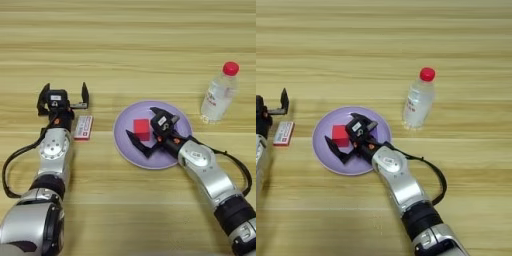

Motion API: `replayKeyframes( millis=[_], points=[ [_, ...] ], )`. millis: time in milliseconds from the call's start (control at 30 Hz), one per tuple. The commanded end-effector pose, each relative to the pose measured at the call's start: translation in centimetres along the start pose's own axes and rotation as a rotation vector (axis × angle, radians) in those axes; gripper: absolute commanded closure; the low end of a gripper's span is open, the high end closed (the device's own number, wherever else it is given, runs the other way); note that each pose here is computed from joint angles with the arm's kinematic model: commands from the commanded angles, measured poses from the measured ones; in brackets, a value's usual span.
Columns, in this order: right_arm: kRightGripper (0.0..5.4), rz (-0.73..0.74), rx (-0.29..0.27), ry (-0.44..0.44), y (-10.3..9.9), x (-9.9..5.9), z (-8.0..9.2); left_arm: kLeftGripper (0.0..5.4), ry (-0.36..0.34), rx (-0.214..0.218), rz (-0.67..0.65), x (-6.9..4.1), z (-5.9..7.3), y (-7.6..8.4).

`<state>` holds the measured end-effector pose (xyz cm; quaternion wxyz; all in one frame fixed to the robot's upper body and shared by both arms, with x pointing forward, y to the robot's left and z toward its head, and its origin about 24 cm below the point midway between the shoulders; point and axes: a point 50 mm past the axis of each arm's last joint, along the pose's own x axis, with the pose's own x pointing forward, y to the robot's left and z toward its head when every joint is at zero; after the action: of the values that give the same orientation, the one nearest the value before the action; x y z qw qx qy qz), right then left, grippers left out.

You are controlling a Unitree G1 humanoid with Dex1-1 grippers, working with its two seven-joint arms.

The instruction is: Move the objects on the table

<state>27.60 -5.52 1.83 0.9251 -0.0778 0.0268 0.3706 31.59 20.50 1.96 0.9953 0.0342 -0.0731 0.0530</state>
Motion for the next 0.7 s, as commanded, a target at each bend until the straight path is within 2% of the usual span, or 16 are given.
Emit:
replayKeyframes(
  millis=[33,600,700],
  points=[
    [0.01,0.005,-0.016,-0.005,-0.15,0.22,0.14,0.00,-0.014,0.002,-0.004,0.19,0.25,-0.23],
    [2.02,0.036,-0.012,0.005,0.30,0.16,-0.39,0.00,-0.014,0.001,0.001,0.22,0.26,-0.20],
    [2.19,0.040,-0.009,0.003,0.36,0.17,-0.38,0.00,-0.013,0.001,0.002,0.21,0.25,-0.18]
  ],
)
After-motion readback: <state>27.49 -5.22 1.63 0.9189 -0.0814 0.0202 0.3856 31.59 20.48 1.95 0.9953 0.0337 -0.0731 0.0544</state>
